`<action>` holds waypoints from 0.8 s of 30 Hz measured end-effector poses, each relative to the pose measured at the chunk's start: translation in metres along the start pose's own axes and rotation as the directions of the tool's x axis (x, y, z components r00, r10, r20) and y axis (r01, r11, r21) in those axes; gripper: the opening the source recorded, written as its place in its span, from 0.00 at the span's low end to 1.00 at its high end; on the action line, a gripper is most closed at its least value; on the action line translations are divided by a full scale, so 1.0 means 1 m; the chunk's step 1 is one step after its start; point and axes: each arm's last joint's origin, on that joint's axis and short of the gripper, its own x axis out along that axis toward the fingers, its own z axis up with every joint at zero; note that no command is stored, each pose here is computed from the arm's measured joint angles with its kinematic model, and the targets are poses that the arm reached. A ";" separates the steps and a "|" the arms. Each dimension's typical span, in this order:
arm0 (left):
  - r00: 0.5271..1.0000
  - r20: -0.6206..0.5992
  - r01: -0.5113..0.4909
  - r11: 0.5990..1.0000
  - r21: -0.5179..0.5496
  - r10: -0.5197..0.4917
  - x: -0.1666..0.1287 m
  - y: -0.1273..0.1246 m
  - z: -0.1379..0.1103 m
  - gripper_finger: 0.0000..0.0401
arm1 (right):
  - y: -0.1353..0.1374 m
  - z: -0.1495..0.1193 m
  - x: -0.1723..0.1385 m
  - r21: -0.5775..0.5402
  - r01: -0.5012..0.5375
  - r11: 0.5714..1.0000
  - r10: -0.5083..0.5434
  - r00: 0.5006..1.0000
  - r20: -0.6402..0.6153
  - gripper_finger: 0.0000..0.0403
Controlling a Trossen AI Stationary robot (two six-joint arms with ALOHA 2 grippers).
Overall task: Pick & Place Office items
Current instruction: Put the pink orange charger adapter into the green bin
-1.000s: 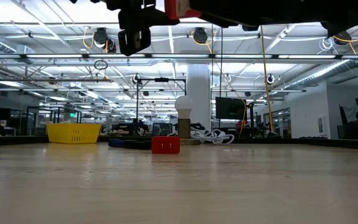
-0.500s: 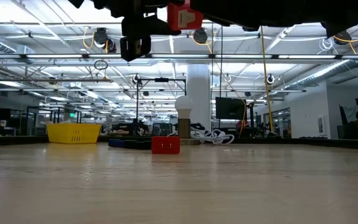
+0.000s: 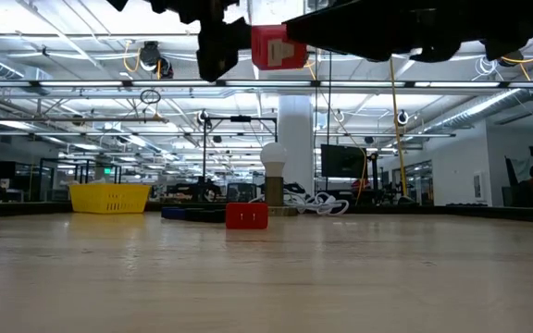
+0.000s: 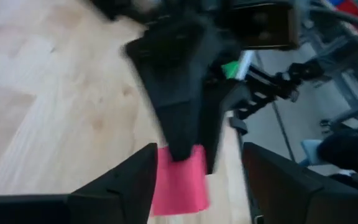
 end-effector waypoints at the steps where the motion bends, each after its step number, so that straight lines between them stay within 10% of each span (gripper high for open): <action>1: 1.000 0.004 0.016 1.000 0.010 -0.016 0.000 0.000 0.001 0.60 | 0.000 0.000 0.000 0.003 0.000 1.000 0.000 1.000 0.001 0.35; 8: 0.997 -0.040 0.069 0.993 0.101 -0.065 -0.019 0.010 0.013 0.66 | -0.003 0.014 -0.010 0.051 -0.013 0.999 0.012 1.000 0.013 0.35; 17: 0.982 0.178 -0.121 0.934 0.335 0.063 -0.036 -0.005 0.026 0.67 | -0.005 0.066 -0.071 0.303 -0.143 0.942 0.133 0.990 0.055 0.35; 24: 0.960 0.233 -0.225 0.917 0.331 0.152 -0.032 0.001 0.028 0.68 | 0.005 0.088 -0.121 0.570 -0.361 0.738 0.361 0.925 0.117 0.35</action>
